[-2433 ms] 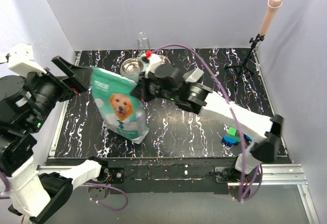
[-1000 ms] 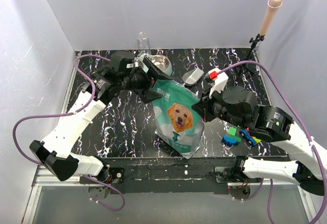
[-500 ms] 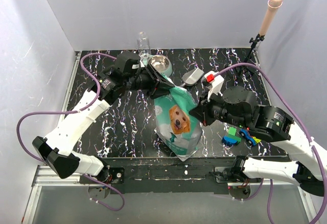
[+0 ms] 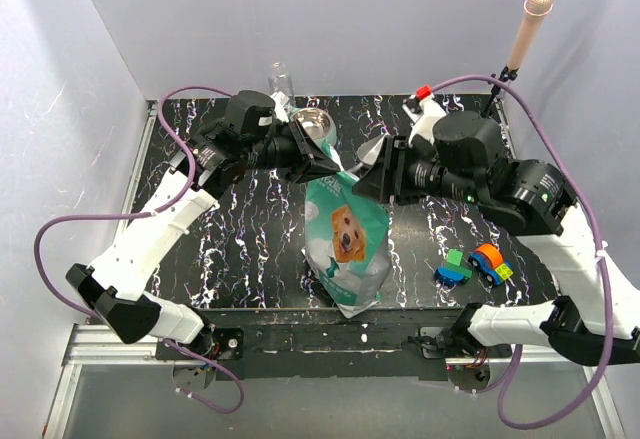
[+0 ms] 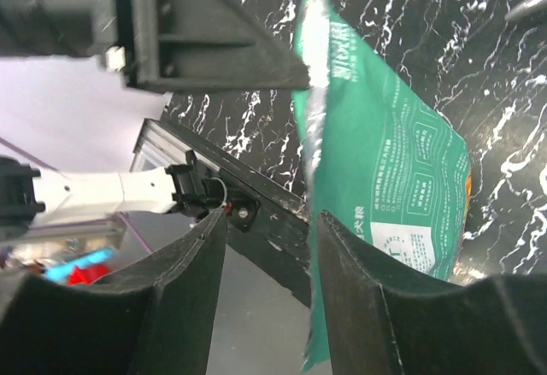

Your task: Serve the pet food

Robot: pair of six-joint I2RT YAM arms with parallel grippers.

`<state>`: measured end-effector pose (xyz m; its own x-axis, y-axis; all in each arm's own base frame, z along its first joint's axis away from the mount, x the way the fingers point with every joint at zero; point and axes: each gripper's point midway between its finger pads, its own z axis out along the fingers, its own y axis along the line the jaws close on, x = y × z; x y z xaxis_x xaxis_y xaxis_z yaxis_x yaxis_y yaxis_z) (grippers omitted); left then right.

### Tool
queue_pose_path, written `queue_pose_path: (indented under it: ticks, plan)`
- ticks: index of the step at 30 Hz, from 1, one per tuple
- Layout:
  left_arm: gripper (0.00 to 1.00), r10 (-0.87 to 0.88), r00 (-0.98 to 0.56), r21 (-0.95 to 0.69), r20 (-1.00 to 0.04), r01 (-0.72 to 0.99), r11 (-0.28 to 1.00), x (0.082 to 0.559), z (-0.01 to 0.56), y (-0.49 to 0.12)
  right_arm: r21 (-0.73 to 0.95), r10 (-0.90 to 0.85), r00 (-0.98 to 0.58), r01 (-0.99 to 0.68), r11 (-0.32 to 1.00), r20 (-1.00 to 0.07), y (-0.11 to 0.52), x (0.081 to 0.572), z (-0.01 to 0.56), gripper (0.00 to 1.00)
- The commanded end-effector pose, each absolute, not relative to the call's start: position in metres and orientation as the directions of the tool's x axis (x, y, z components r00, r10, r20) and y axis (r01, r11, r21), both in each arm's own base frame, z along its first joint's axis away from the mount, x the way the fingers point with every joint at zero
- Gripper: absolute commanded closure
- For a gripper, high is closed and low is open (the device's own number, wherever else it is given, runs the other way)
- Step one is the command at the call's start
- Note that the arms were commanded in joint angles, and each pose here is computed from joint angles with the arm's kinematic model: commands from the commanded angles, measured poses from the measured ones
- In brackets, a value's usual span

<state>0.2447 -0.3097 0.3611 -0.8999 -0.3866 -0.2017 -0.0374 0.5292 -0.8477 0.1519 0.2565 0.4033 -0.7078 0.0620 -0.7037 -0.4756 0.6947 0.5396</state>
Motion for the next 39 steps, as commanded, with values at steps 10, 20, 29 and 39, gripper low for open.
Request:
queue_pose_path:
  ticks: [10, 20, 29, 39]
  plan:
    - [1.0, -0.367, -0.868, -0.861, -0.334, 0.123, 0.493, 0.252, 0.388, -0.31, 0.729, 0.06, -0.882, -0.345, 0.591, -0.467, 0.286, 0.172, 0.397, 0.65]
    - [1.0, -0.401, -0.841, -0.87, -0.364, 0.152, 0.47, 0.244, 0.408, -0.299, 0.897, 0.121, -0.948, -0.231, 0.377, -0.295, 0.308, 0.161, 0.41, 0.68]
    - [0.71, -0.467, -0.827, -0.888, -0.313, 0.08, 0.452, 0.239, 0.411, -0.287, 0.893, 0.121, -0.95, -0.221, 0.391, -0.288, 0.302, 0.161, 0.399, 0.98]
    - [0.58, -0.514, -0.839, -0.902, -0.181, -0.066, 0.426, 0.236, 0.391, -0.286, 0.905, 0.132, -0.944, -0.242, 0.35, -0.304, 0.303, 0.159, 0.407, 0.78]
